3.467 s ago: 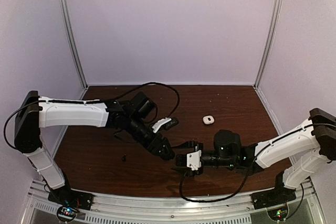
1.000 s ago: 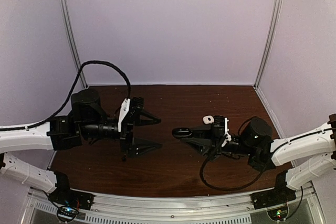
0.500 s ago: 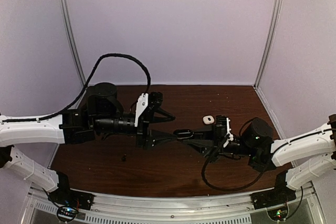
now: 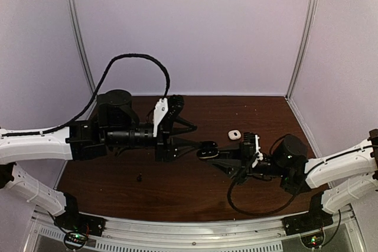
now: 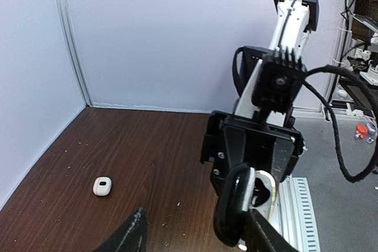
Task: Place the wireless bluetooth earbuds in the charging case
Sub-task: Open the charging case.
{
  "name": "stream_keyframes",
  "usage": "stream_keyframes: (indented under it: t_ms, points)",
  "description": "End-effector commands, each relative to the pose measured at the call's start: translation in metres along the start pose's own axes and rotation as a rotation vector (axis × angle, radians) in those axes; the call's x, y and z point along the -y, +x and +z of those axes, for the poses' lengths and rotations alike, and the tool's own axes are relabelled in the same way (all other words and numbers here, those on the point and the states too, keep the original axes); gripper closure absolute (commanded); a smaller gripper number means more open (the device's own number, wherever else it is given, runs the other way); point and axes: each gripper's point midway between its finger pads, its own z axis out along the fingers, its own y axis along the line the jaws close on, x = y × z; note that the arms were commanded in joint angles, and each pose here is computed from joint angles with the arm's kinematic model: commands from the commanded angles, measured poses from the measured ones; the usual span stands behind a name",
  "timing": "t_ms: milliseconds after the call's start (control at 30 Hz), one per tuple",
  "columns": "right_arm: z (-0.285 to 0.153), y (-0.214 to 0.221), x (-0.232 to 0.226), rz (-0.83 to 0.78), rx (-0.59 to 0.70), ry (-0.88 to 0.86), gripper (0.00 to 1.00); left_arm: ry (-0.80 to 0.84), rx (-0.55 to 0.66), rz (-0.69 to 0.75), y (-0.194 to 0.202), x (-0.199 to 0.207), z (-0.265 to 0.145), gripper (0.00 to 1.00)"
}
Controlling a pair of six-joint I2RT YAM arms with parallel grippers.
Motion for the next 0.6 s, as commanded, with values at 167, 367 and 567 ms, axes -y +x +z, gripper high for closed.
stream_keyframes:
  t_ms: [167, 367, 567]
  points:
    - [-0.006, -0.008, -0.006, -0.001, 0.045, -0.012, 0.98, -0.126, 0.085, -0.007, -0.031, -0.024, -0.015, 0.43]
    - [-0.011, -0.011, -0.002, 0.005, 0.061, 0.017, 0.98, -0.141, 0.084, -0.071, -0.024, -0.038, -0.027, 0.39]
    - [-0.02, -0.012, 0.002, 0.012, 0.07, 0.053, 0.98, -0.307, 0.032, -0.3, 0.013, -0.108, -0.054, 0.39]
